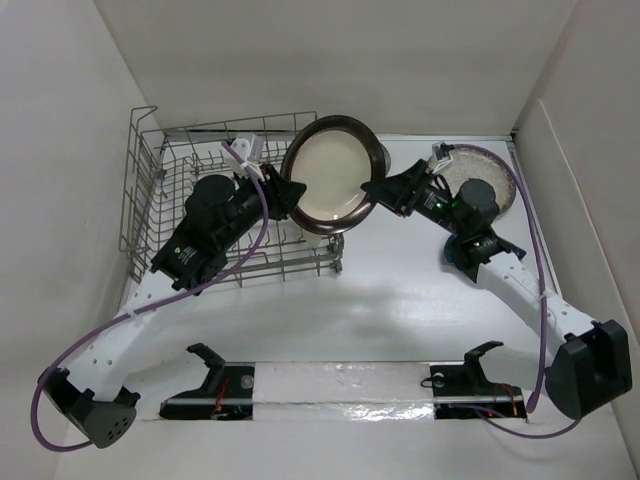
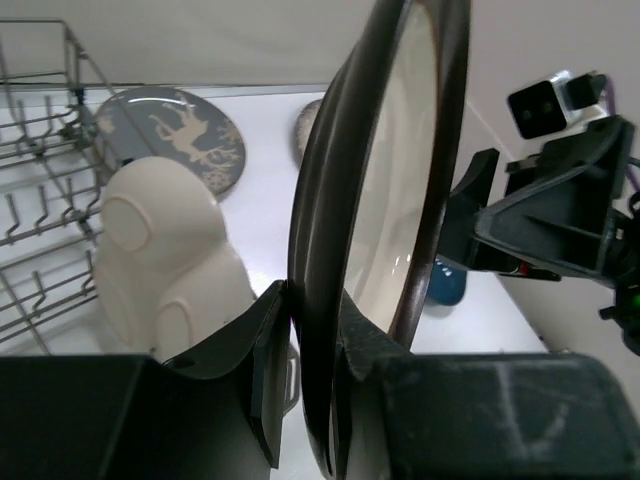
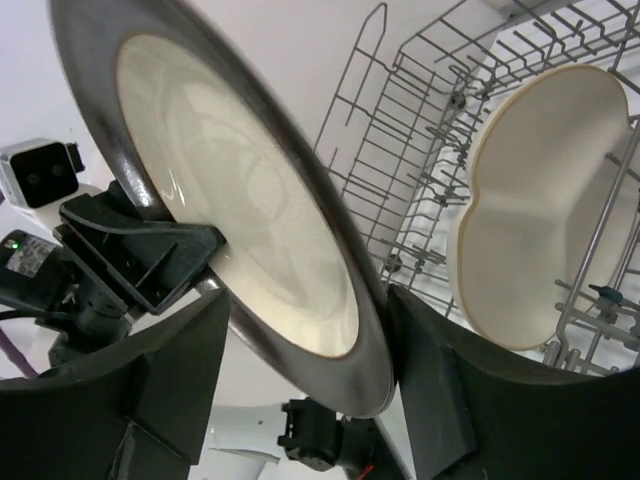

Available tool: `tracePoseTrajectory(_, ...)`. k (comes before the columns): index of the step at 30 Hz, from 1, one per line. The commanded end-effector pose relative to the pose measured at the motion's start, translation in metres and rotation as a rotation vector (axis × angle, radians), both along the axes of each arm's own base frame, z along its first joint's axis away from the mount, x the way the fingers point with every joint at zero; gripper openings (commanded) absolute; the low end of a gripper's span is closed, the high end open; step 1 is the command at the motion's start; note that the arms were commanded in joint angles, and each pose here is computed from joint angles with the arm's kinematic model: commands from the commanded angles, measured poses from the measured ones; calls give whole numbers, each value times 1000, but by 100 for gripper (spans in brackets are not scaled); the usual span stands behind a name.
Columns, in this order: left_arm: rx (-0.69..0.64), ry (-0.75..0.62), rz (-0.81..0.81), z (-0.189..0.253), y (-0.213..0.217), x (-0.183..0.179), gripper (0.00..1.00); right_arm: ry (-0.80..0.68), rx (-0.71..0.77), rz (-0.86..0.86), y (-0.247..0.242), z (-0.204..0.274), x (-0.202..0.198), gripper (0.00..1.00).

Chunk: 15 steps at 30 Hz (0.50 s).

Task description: Load the plates into the dish rack

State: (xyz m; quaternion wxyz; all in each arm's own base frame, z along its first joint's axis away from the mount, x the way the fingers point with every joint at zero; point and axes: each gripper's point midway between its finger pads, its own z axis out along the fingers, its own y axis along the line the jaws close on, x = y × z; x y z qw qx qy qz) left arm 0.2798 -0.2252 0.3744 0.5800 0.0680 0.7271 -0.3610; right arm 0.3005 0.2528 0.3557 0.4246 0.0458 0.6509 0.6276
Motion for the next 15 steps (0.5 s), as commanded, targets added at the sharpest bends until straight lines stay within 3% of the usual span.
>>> tracePoseTrajectory(1,-84,-217,166,81,39,-3,0,-120,39,9,1,29,-6,77)
tracePoseTrajectory(11,-28,-250,464,119,107,-7,0,-127,-25,-54,-11,18,-2,86)
tracePoseTrajectory(15,41,-219,578,114,129,-3,0,-143,-123,-151,-29,7,4,91)
